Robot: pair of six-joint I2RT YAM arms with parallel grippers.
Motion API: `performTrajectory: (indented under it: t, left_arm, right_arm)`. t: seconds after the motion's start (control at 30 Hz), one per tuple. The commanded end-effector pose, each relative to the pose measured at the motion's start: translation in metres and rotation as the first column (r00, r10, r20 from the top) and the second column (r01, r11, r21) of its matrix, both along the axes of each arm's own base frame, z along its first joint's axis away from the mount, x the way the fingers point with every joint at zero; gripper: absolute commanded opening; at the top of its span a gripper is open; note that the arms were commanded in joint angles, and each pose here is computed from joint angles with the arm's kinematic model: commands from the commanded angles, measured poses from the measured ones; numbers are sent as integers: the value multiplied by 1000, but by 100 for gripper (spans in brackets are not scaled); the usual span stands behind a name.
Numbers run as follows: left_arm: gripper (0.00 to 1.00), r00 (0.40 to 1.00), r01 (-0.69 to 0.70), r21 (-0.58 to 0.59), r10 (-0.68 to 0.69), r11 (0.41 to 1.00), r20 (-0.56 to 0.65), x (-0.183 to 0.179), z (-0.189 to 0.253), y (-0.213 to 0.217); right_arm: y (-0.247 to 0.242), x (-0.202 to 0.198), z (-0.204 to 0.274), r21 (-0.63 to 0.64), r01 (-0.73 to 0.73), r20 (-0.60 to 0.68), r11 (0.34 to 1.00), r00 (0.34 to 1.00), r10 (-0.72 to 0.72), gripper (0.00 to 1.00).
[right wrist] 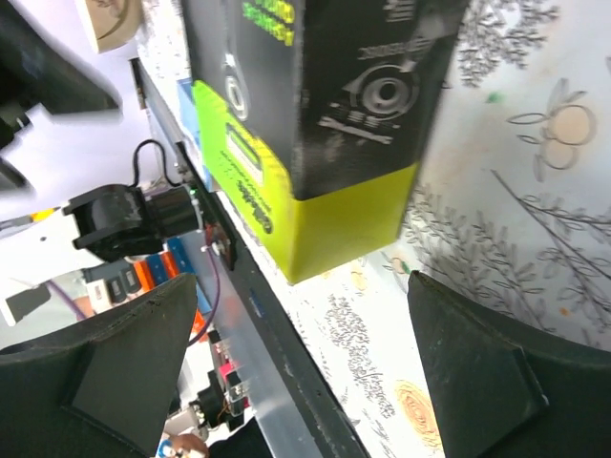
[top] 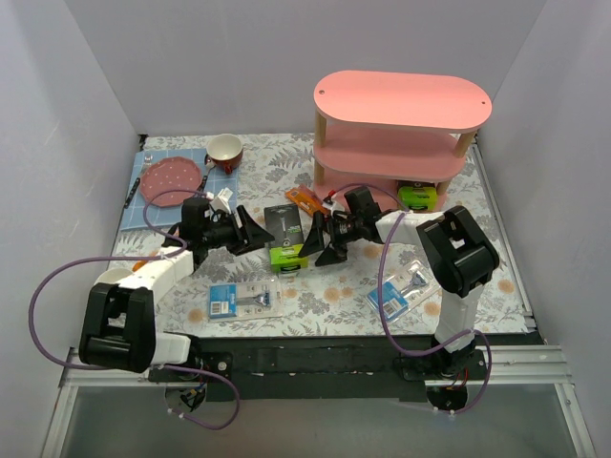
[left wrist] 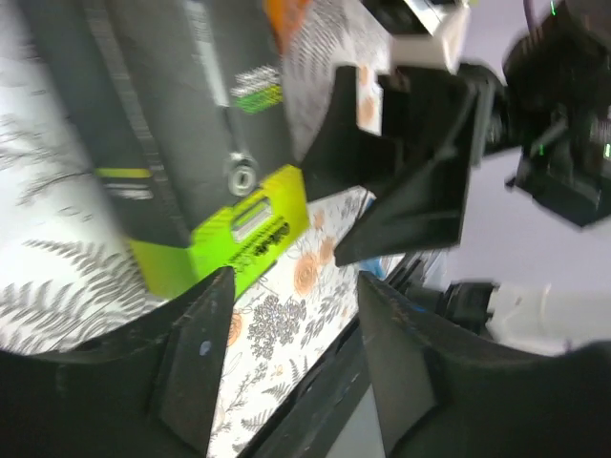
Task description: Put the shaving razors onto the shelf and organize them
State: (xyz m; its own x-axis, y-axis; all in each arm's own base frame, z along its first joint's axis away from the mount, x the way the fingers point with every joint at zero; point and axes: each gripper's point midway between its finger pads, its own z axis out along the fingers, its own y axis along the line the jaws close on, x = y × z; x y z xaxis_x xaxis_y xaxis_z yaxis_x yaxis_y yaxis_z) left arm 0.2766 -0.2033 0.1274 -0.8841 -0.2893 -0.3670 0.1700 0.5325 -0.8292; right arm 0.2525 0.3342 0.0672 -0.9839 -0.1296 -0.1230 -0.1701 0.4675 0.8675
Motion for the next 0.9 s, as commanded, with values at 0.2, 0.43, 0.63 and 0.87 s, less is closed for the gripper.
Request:
performTrajectory:
  t: [0.2,0.43,0.63,0.87]
  left_arm:
    - [53,962,-15,-73,-5,997,-272,-50,-37,-14]
    - [48,937,-71,-69,42,995,-348,-51,-58,-24]
    - [45,928,-135,-70,101,988,-359,-32,-67,-26]
    - [33,929,-141,-74,106,987,-355,-31,-75,-31]
  right_arm:
    - [2,17,14,-8,11,110,1000,994,-10,98]
    - [3,20,15,-3,11,129,1000,992,-10,98]
    - [3,23,14,-9,13,136,1000,991,-12,98]
    - [3,21,10,-13,12,133,1000,991,-10,98]
